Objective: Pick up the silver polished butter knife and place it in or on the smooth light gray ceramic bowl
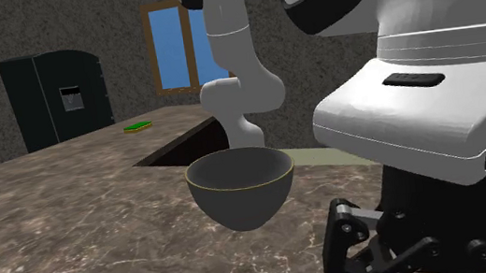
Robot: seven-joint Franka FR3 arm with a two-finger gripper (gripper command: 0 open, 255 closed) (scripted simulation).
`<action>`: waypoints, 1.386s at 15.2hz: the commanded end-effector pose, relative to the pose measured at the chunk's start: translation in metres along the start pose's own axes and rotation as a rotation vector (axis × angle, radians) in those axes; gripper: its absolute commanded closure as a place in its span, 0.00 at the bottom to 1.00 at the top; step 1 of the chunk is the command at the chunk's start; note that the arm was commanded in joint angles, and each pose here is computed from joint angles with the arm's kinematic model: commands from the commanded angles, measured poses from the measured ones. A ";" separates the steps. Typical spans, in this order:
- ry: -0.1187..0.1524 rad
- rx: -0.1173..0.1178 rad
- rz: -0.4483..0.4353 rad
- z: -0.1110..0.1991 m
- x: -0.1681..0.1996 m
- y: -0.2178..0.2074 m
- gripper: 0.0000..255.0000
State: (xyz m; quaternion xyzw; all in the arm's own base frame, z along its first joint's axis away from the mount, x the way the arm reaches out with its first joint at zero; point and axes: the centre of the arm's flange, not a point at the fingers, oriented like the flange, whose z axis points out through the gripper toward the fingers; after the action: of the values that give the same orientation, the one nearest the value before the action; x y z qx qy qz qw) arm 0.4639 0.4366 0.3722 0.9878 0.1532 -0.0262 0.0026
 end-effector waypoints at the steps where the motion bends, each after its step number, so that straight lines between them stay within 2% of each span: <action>1: 0.000 0.000 0.000 0.011 0.000 -0.001 0.00; 4: 0.000 0.000 0.000 0.024 0.000 -0.001 0.00; 12: 0.000 0.000 0.000 0.024 0.000 -0.001 0.00; 13: 0.000 0.000 0.000 0.024 0.000 -0.001 1.00; 21: 0.000 0.000 0.000 0.024 0.000 -0.001 1.00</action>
State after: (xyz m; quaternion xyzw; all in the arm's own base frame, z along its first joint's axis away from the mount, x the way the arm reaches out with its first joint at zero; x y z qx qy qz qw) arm 0.4620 0.4377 0.3481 0.9878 0.1534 -0.0260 0.0025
